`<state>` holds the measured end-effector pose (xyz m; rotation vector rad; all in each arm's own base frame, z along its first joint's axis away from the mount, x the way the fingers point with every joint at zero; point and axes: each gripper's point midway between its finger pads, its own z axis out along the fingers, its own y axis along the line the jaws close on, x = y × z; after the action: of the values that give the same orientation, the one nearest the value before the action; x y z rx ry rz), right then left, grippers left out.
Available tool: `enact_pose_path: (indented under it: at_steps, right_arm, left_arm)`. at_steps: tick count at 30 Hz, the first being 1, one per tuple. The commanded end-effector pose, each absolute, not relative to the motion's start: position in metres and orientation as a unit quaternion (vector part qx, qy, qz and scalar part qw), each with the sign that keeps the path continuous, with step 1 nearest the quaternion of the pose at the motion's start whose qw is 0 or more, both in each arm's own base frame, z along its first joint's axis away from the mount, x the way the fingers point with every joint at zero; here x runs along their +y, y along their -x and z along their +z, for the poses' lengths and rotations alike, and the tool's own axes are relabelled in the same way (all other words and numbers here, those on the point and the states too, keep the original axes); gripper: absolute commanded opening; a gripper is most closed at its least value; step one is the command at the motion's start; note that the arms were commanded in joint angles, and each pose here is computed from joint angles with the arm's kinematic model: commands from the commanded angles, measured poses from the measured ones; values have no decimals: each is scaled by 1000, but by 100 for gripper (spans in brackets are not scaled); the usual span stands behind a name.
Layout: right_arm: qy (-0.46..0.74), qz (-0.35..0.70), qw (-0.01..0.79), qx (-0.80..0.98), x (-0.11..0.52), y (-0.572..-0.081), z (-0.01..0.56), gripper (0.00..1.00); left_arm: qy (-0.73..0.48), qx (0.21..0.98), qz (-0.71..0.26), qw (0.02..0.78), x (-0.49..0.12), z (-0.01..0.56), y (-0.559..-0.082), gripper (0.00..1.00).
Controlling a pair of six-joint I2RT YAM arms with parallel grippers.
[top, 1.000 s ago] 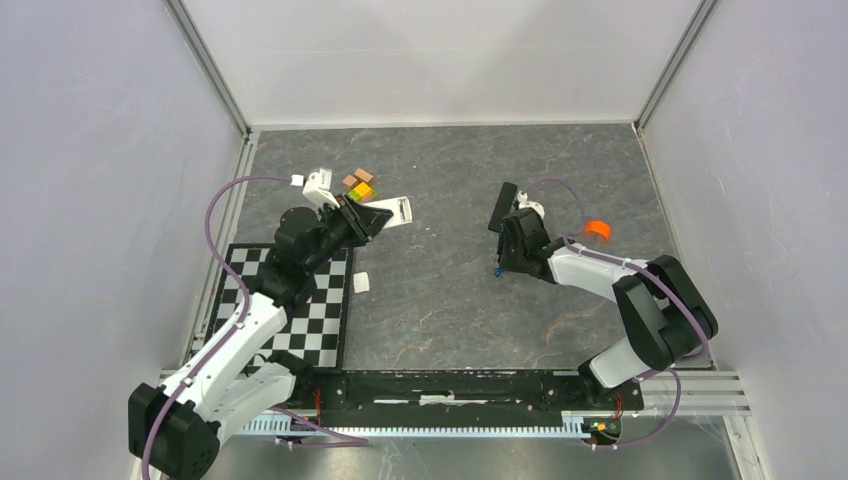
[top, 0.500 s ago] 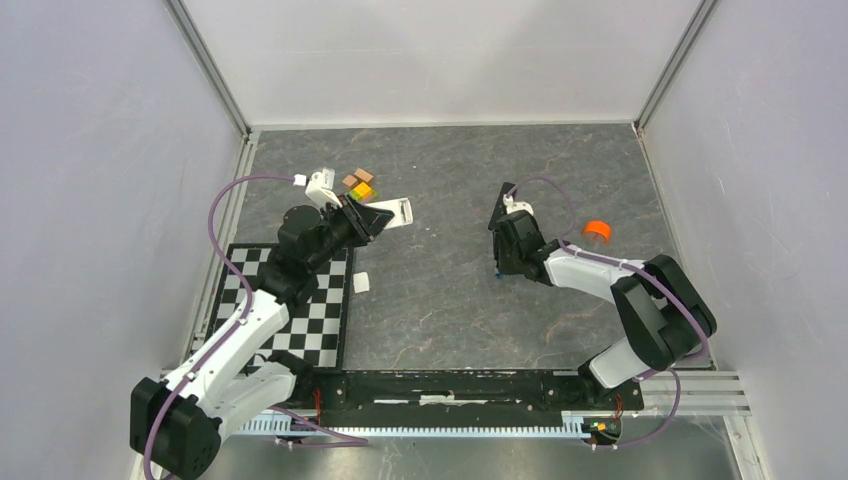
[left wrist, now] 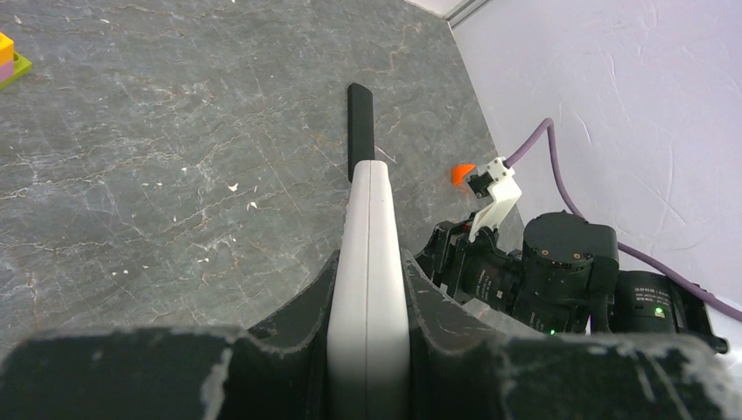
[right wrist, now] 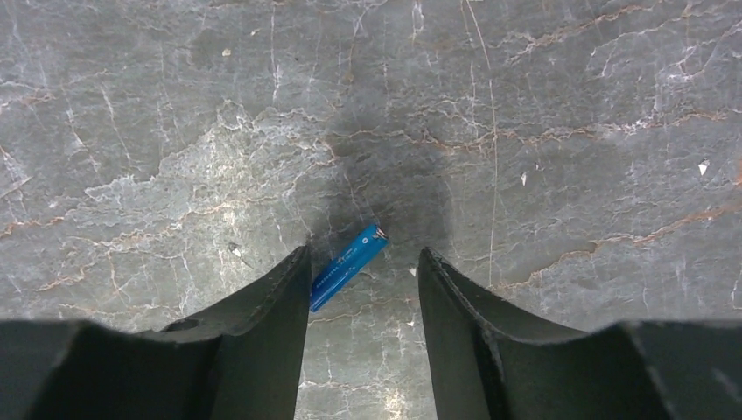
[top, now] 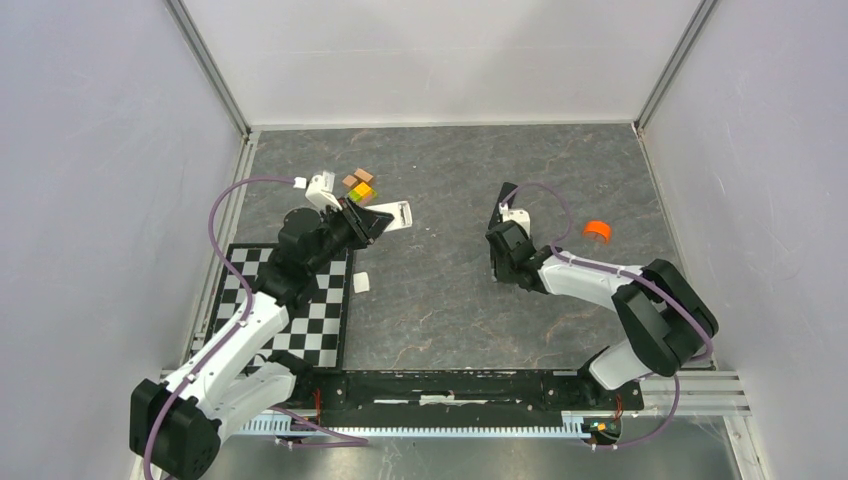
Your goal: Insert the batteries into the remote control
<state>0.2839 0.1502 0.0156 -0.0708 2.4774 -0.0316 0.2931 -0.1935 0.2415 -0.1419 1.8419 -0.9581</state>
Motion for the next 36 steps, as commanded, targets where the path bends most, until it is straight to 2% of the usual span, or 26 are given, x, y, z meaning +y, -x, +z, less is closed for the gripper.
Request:
enact_pose_path:
  at_steps: [1, 13, 16, 20, 22, 25, 29, 33, 36]
  right_arm:
    - [35, -58, 247, 967, 124, -237, -12, 50]
    - [30, -32, 251, 967, 131, -234, -17, 4]
    - [38, -28, 255, 966, 133, -236, -14, 4]
    - [43, -43, 248, 967, 126, -234, -13, 20]
    - [44, -49, 238, 969, 122, -232, -16, 22]
    - [42, -43, 220, 974, 118, -226, -25, 18]
    - [38, -24, 217, 975, 122, -225, -27, 5]
    - [35, 9, 252, 967, 134, -238, -9, 2]
    - [42, 75, 291, 953, 159, -251, 17, 2]
  left_arm:
    - [45, 744, -399, 534, -190, 255, -294, 2]
    - [37, 744, -416, 522, -196, 251, -289, 2]
    - [26, 742, -440, 505, -206, 248, -284, 2]
    - [13, 740, -478, 472, -220, 241, -279, 2]
    - [9, 740, -494, 456, -227, 236, -277, 2]
    - [8, 740, -514, 433, -235, 227, -276, 2]
    - [11, 744, -532, 404, -244, 210, -275, 2]
    - [14, 753, -541, 374, -252, 189, -276, 2]
    - [18, 755, -551, 357, -259, 175, -278, 2]
